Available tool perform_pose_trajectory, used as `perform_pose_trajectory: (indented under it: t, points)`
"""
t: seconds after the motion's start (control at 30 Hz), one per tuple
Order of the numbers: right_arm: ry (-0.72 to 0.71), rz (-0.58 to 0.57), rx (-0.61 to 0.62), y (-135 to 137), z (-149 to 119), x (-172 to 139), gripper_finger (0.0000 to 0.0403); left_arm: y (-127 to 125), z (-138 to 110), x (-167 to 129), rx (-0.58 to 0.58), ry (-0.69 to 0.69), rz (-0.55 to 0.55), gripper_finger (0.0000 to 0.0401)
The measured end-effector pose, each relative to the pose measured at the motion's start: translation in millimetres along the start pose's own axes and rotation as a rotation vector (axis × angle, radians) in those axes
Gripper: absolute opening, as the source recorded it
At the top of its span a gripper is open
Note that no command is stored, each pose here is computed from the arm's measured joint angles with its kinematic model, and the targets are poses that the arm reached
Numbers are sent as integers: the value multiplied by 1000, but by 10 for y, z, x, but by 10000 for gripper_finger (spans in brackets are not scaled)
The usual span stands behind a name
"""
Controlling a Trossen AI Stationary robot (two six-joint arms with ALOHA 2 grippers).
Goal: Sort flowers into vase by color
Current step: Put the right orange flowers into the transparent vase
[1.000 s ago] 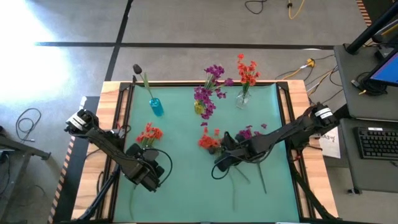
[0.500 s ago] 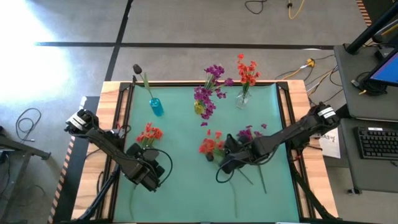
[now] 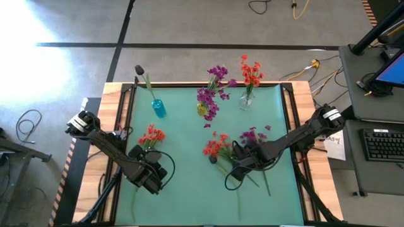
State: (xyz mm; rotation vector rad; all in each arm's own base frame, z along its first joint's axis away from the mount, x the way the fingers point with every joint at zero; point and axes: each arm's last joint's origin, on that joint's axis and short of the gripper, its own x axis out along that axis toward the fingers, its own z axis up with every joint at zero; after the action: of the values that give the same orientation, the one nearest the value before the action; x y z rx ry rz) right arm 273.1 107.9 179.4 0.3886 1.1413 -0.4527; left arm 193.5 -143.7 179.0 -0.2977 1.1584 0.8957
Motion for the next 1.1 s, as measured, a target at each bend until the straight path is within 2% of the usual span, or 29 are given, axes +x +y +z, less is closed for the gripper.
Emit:
perform_pose_trajectory:
  t: [0.23, 0.37, 0.5, 0.67, 1.0, 1.1]
  points:
    - [16, -13, -87, 105, -123, 296, 317, -2, 1, -1, 0, -9, -2, 158]
    - [-1, -84, -92, 125, -139, 463, 315, -2, 6, 0, -1, -23, -2, 158]
    - [-39, -114, -97, 160, -123, 498, 294, -5, 7, -1, -2, -27, -5, 158]
    - [-65, -123, -77, 177, -99, 484, 231, -7, 6, 2, -4, -29, -7, 158]
    - [-57, -121, -27, 168, -98, 484, 30, -16, 10, 8, -5, -53, -9, 158]
    - [-66, -109, -19, 164, -81, 428, 22, -19, 10, 10, -5, -53, -9, 158]
